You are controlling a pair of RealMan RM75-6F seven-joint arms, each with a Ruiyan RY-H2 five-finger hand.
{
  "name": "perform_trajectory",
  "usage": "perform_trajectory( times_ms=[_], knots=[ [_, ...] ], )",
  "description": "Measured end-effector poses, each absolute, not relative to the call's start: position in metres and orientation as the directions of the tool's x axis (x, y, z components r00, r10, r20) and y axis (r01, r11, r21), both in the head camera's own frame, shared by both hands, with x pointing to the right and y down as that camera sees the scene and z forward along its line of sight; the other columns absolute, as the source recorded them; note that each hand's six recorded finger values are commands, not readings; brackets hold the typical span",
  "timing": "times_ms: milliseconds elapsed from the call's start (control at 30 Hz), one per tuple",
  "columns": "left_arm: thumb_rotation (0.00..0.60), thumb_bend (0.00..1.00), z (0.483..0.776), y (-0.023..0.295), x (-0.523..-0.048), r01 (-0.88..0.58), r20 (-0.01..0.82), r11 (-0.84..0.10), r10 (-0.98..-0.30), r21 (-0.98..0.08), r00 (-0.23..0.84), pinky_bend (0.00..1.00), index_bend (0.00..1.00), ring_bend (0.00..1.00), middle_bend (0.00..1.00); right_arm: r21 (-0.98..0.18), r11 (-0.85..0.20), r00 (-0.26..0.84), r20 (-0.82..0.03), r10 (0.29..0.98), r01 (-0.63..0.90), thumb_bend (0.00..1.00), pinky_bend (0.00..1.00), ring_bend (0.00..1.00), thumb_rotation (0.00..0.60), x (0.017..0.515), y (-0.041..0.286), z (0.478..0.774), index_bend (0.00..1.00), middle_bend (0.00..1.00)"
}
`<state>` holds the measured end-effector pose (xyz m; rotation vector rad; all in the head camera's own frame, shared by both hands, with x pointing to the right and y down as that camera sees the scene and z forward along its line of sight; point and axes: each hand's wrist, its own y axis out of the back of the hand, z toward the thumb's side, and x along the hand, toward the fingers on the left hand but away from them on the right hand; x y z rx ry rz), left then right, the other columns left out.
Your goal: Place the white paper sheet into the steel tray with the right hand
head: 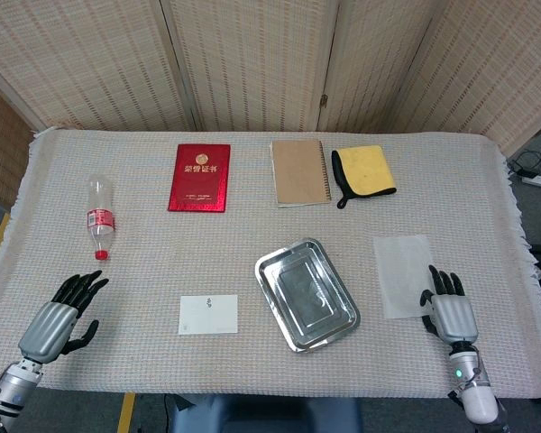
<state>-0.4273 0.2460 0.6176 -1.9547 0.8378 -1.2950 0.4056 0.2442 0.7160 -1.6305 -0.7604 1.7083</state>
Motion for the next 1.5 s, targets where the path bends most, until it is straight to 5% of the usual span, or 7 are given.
perform_trajectory(
  times_ms=[267, 633, 1033, 1500],
  knots=[
    [0.6, 0.58, 0.617, 0.246, -0.427, -0.157, 0.526, -0.591, -0.789, -0.792, 0.316, 0.0, 0.0, 0.0, 0.0, -0.784, -0.619, -0.009, -0.619, 0.785, -0.039, 0.61, 0.0, 0.0, 0.6, 0.405, 0.244, 0.716, 0.55, 0.05],
    [0.6, 0.58, 0.617, 0.246, -0.426, -0.157, 0.525, -0.59, -0.789, -0.792, 0.318, 0.0, 0.0, 0.0, 0.0, -0.826, -0.562, 0.007, -0.562, 0.827, 0.037, 0.63, 0.0, 0.01, 0.6, 0.402, 0.235, 0.704, 0.55, 0.07],
    [0.6, 0.58, 0.615, 0.249, -0.422, -0.159, 0.525, -0.595, -0.784, -0.788, 0.332, 0.0, 0.0, 0.0, 0.0, -0.92, -0.322, 0.018, -0.326, 0.945, 0.222, 0.63, 0.0, 0.04, 0.6, 0.388, 0.193, 0.662, 0.56, 0.11],
    [0.6, 0.58, 0.607, 0.25, -0.42, -0.186, 0.518, -0.6, -0.78, -0.778, 0.35, 0.0, 0.0, 0.0, 0.0, -0.91, -0.134, 0.121, -0.093, 0.988, 0.394, 0.63, 0.0, 0.06, 0.6, 0.275, 0.11, 0.652, 0.57, 0.13]
  ],
)
